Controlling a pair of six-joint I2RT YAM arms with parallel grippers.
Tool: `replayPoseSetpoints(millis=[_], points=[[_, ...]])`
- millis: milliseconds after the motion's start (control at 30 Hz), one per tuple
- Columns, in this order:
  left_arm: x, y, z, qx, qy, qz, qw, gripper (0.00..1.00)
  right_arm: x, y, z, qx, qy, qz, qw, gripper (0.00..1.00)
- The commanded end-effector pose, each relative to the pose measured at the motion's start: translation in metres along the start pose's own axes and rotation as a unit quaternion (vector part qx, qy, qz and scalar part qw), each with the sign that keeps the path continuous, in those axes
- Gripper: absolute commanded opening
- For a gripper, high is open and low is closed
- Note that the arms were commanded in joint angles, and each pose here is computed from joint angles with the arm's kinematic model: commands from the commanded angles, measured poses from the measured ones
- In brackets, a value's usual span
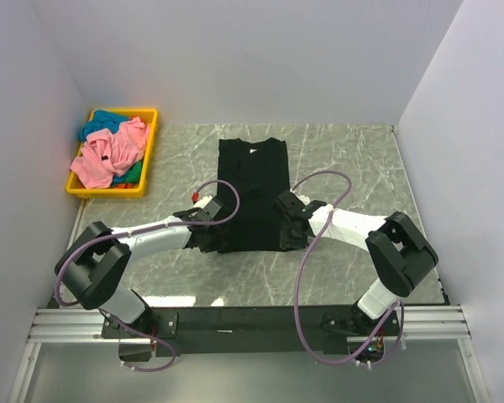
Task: Fold and stack the t-shirts
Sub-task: Fold the tshirt
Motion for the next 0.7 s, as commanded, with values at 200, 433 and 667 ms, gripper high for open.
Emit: replayPoseSetpoints(millis=[200,433,667], points=[[0.032,0.033,-0.004,-0.066,0.076,0.018,0.995,0.01,0.044,-0.033,0.021,0.079,0.068,-0.026,0.994,0.03],[0.080,0.045,-0.041,-0.078,0.125,0.044,0.988,0.01,0.090,-0.048,-0.010,0.041,0.115,-0.058,0.991,0.00],[0.153,0.058,-0.126,-0.042,0.212,0.064,0.974,0.01,0.152,-0.055,-0.089,-0.026,0.173,-0.101,0.979,0.00]])
Point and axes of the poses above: each gripper's point midway between its finger pads, its own z axis out along the fingers, its own y axis along the line the jaws close on, x = y × z, the point moved 8 cm from there along -z, back along the fingers, and after that the axes turned 2 degrees about -z, right-handed, at the moved point
